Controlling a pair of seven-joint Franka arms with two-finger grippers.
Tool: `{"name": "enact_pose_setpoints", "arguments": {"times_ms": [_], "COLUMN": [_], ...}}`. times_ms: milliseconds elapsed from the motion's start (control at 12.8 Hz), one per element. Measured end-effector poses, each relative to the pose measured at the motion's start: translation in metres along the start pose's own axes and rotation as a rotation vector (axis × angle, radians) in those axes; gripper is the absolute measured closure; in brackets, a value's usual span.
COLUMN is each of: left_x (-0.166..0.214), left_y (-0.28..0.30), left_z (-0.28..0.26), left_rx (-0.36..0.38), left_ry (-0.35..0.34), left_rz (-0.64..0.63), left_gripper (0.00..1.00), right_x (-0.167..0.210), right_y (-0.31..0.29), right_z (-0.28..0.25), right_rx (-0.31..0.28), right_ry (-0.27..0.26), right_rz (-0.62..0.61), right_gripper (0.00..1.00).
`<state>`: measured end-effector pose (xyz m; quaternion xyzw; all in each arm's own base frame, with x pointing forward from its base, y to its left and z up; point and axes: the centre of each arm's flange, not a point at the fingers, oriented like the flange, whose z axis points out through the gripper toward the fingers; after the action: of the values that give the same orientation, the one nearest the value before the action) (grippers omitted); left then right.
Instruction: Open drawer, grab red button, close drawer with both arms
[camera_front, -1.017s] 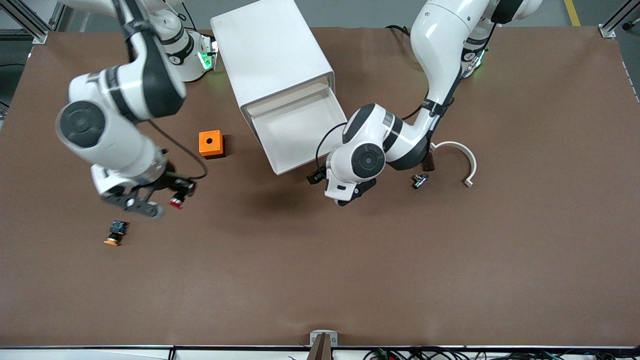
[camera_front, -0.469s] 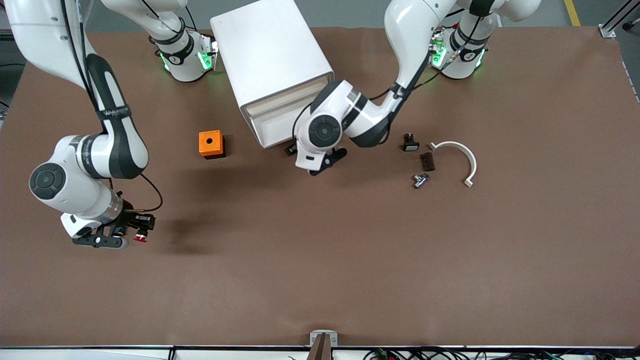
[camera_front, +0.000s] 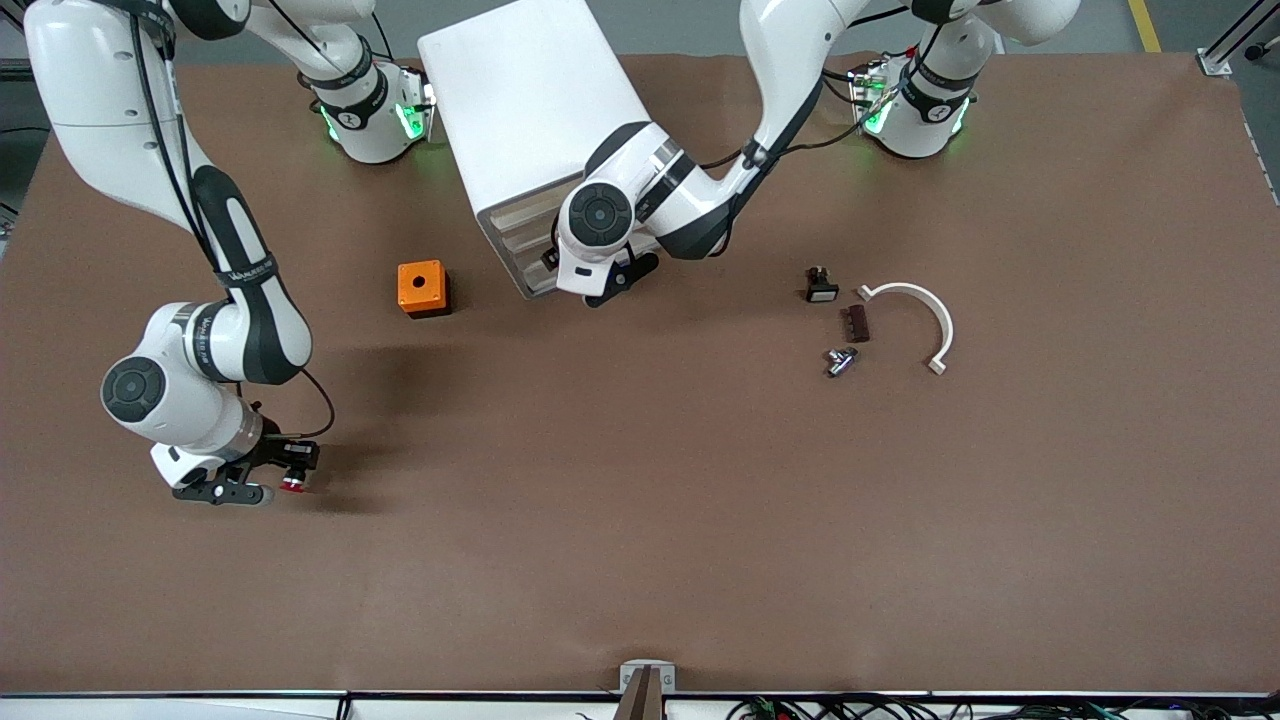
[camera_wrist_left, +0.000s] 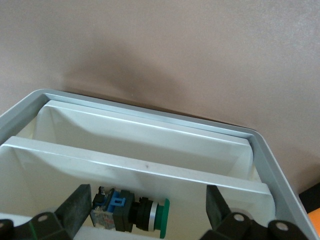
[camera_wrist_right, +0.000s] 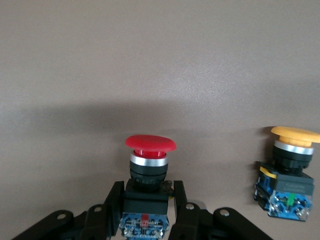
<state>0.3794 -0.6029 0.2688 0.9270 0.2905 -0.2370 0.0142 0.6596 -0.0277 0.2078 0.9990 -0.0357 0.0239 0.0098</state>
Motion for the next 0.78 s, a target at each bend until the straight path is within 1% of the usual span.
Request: {"name": "enact_pose_setpoints", "arguments": {"times_ms": [78,156,235,313,391,469,547,704,782], "left_x": [0.001,0.002,0.004,0.009,0.022,0.046,0.078,0.145,0.171], "left_y": [0.000,-0.001,-0.001,0.000,0.001,0.001,-0.002,-0.018,-0.029], "left_z": [0.001,0.001,0.001,-0.002,-0.010,-0.027,-0.052,-0.115,-0.147], "left_rx": [0.001,0.002,0.001,-0.008,-0.027,-0.054,-0.083,-0.146,-0.174], "left_ry": [0.001,0.001,0.002,0.004,0.010,0.022,0.048,0.130,0.172], "left_rz": [-0.006,-0.017,-0.033,-0.052,-0.077,-0.105,-0.133,-0.168,-0.174], "left_gripper": [0.00,0.00,0.00,0.00,0.00,0.00,0.00,0.00,0.00], "right_x": [0.000,0.001,0.002,0.004,0.006,0.007,0.008,0.006,0.002], "right_y": [0.001,0.001,0.001,0.000,-0.001,-0.002,-0.002,-0.002,-0.002], "right_z": [0.002,0.001,0.000,-0.003,-0.009,-0.019,-0.036,-0.087,-0.117], "right_rx": [0.000,0.000,0.001,0.002,0.003,0.004,0.005,0.008,0.011], "right_ry": [0.001,0.003,0.007,0.009,0.002,-0.013,-0.030,-0.066,-0.074], "right_rz": [0.001,0.002,0.001,0.000,-0.001,-0.004,-0.010,-0.016,-0.017], "right_gripper": [0.56,0.48,0.40,0.29,0.18,0.07,0.00,0.00,0.00]}}
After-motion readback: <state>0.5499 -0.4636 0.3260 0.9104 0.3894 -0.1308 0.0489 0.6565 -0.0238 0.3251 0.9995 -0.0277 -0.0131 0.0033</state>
